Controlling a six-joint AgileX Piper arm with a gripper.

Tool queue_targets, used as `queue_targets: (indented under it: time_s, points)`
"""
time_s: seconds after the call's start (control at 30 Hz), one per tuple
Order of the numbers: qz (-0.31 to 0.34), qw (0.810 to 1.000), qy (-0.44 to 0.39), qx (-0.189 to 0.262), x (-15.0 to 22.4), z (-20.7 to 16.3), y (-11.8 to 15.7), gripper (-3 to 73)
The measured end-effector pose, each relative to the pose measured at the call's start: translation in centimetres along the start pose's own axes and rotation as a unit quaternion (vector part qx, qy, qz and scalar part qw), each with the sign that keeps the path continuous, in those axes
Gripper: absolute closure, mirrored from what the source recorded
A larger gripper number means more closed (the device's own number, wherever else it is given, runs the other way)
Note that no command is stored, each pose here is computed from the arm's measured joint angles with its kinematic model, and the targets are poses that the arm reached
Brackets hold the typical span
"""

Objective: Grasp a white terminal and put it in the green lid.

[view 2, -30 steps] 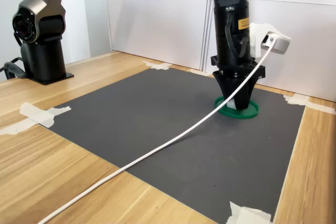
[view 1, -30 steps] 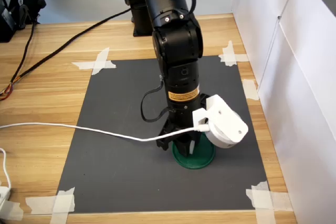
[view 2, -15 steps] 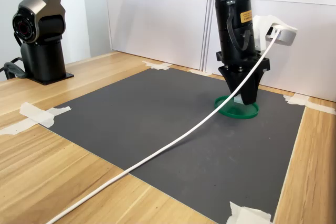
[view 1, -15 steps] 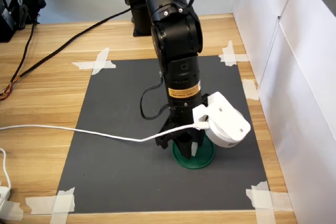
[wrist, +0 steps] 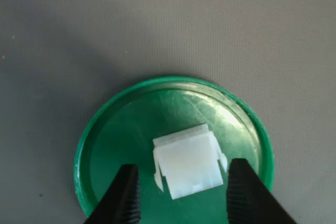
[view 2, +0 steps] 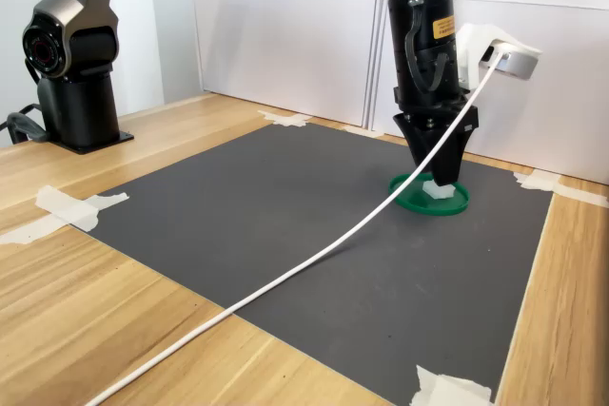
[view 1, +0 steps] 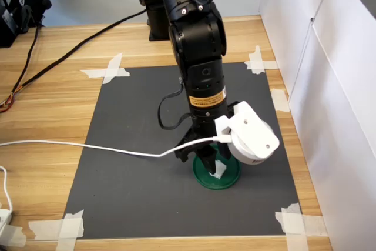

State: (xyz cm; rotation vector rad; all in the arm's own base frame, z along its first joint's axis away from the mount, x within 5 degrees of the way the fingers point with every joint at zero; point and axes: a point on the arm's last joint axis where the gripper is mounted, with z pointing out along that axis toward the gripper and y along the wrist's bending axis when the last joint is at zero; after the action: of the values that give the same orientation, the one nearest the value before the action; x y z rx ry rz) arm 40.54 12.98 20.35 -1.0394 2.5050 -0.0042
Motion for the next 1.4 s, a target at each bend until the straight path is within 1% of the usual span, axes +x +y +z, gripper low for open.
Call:
queue_targets:
  time_s: [0.13, 0.23, 0.3, 0.4, 0.5, 0.6, 0.67, 0.73, 0.83, 0.9, 0.97, 1.0, 1.1, 1.2, 1.33, 1.4]
  points:
    - [0.003, 1.000, -0.010, 0.003, -0.2, -0.9, 0.0, 26.4]
    - [0.003, 0.999, -0.043, 0.020, -0.4, -3.3, 0.0, 27.5]
    - [0.002, 0.996, -0.076, 0.038, -0.2, -5.5, 0.1, 30.4]
    - [0.002, 0.990, -0.125, 0.065, 0.7, -8.6, 0.7, 40.1]
    - [0.005, 0.981, -0.173, 0.091, 2.2, -12.2, 1.5, 52.9]
    - [0.027, 0.969, -0.221, 0.111, 4.0, -15.5, 2.6, 66.0]
    - [0.055, 0.957, -0.258, 0.121, 5.3, -17.6, 3.3, 69.5]
    - [0.097, 0.938, -0.307, 0.126, 7.0, -20.0, 4.2, 70.9]
    - [0.163, 0.910, -0.362, 0.119, 9.7, -22.2, 5.6, 71.4]
    - [0.187, 0.893, -0.391, 0.120, 12.0, -23.4, 6.8, 71.5]
    - [0.196, 0.881, -0.412, 0.123, 14.4, -24.3, 8.0, 71.5]
    - [0.194, 0.879, -0.417, 0.127, 15.5, -24.4, 8.5, 71.5]
    - [0.187, 0.862, -0.449, 0.142, 19.1, -25.3, 10.3, 71.5]
    - [0.181, 0.851, -0.467, 0.158, 22.1, -25.6, 11.7, 71.6]
    - [0.205, 0.847, -0.451, 0.194, 25.8, -25.1, 13.0, 71.6]
    - [0.224, 0.849, -0.430, 0.211, 27.2, -24.5, 13.4, 71.6]
